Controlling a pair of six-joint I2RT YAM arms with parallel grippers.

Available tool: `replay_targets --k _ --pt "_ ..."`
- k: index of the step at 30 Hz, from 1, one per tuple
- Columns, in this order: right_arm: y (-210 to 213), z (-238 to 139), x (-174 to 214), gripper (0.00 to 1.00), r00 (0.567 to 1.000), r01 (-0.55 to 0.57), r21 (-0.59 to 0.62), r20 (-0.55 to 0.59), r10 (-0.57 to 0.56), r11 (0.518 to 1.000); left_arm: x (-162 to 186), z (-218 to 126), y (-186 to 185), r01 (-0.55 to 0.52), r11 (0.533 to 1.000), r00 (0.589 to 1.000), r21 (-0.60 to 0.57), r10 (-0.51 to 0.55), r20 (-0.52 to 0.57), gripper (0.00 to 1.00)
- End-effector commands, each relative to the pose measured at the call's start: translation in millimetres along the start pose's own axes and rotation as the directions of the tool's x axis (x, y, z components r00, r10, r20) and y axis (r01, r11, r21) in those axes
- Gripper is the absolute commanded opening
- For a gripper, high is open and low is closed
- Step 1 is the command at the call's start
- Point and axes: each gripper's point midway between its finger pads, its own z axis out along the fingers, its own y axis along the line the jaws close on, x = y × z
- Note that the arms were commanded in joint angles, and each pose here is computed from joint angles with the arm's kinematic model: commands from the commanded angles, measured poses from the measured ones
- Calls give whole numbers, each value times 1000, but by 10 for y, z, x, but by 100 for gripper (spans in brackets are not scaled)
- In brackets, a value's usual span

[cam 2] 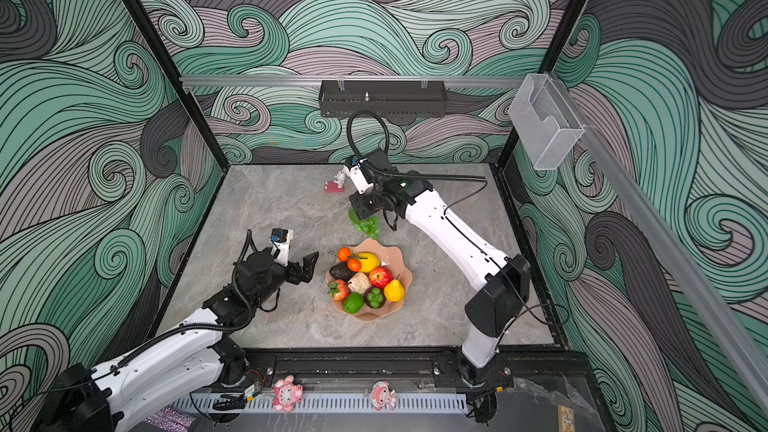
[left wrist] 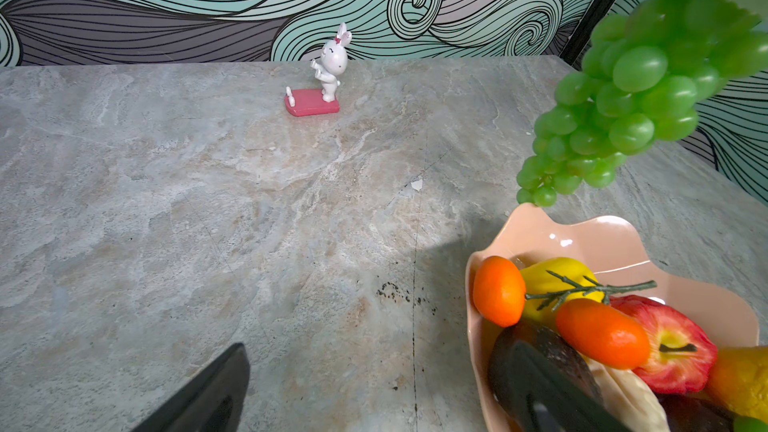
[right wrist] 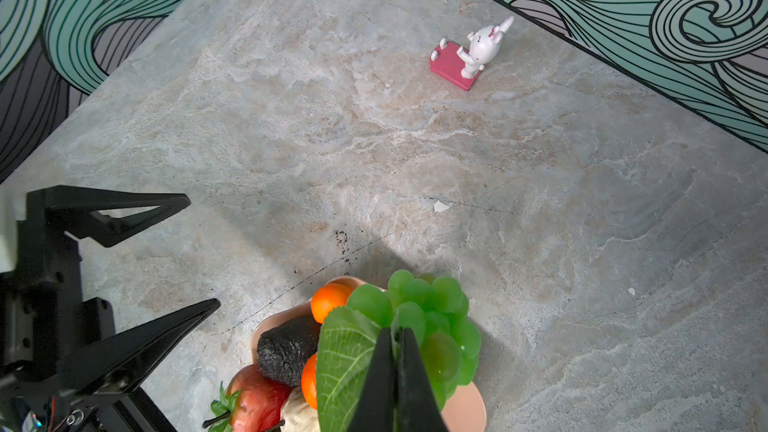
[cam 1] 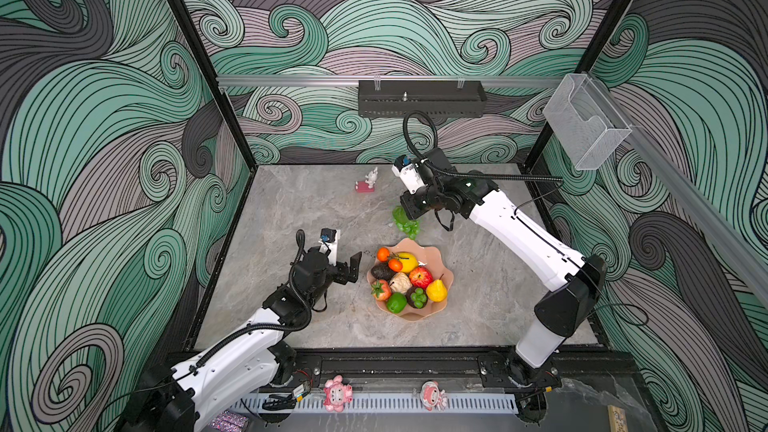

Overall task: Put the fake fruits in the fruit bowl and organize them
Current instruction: 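Carry the green grapes over the bowl with the right gripper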

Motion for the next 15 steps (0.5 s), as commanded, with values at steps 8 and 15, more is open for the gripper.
replay_targets --k 8,15 --pt "155 -199 -90 5 999 17 -8 43 -17 1000 53 20 8 7 1000 1000 -1 -7 -20 99" --pt "243 -73 -15 5 1000 26 -24 9 -26 999 51 21 7 8 1000 1000 1 -8 -20 99"
